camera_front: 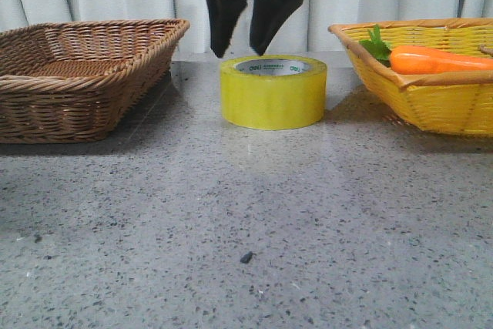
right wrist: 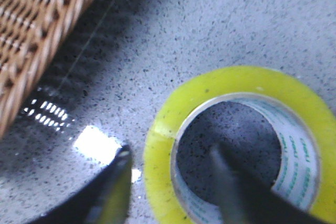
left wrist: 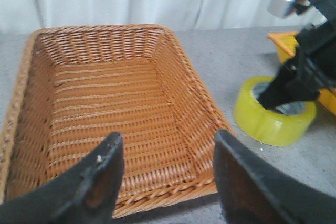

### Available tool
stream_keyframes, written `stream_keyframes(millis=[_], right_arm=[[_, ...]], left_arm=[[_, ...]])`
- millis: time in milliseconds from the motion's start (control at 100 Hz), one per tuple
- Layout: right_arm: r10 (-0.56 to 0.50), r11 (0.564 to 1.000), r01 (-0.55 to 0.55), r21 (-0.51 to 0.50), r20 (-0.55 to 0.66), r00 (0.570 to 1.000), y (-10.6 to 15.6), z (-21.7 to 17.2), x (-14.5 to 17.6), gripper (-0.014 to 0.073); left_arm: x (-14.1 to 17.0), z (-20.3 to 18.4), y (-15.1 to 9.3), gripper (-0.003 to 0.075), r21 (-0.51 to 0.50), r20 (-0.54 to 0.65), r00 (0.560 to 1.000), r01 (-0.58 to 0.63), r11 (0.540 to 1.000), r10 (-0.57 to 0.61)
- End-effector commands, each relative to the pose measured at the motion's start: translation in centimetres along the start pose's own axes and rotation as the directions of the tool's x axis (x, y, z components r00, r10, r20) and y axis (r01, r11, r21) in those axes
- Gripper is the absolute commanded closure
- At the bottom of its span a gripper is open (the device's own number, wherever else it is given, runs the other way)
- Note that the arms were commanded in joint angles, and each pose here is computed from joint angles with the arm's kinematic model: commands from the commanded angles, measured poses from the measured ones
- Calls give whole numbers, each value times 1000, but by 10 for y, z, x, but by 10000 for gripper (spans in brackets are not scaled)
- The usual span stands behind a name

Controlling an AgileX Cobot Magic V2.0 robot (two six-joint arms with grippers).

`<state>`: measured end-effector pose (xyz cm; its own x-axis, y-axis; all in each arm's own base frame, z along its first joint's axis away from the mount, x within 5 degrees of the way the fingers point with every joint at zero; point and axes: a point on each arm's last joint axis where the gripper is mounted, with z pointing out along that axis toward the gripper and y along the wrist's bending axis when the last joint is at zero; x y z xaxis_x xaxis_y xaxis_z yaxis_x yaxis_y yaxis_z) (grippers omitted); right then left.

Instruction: Transfer tape with both arms

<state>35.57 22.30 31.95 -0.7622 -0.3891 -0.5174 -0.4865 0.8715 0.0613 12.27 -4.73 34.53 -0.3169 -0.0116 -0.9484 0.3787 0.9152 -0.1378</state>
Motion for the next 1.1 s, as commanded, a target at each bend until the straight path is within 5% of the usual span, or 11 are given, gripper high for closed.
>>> stream_keyframes(millis=[0, 120, 290, 530, 810, 950, 1090], right_arm=[[-11, 1000, 13, -9, 178, 984, 2, -58, -12, 184], [-13, 1000, 17, -15, 267, 964, 4, -112, -6, 270], [-36, 999, 44, -14, 383, 923, 4, -210, 29, 671], [-46, 998, 60, -1, 612, 790, 0, -323, 118, 661], [43, 998, -60, -5, 748, 663, -14, -347, 205, 661], [65, 996, -85, -11, 744, 664, -16, -344, 227, 661], [69, 996, -94, -3, 699, 712, -17, -340, 233, 661]], left_arm=[[-21, 0, -8, 377, 43, 94, 994, -54, 998, 50], [-31, 10, -22, 377, 133, 80, 993, -93, 987, 83], [-55, 42, -51, 377, 262, 45, 992, -127, 957, 119], [-93, 109, -98, 377, 378, -2, 987, -147, 914, 160], [-94, 205, -129, 263, 475, -263, 932, -99, 874, 249], [-80, 245, -130, 263, 431, -339, 902, -104, 896, 267], [-67, 268, -123, 260, 350, -385, 872, -165, 922, 302]])
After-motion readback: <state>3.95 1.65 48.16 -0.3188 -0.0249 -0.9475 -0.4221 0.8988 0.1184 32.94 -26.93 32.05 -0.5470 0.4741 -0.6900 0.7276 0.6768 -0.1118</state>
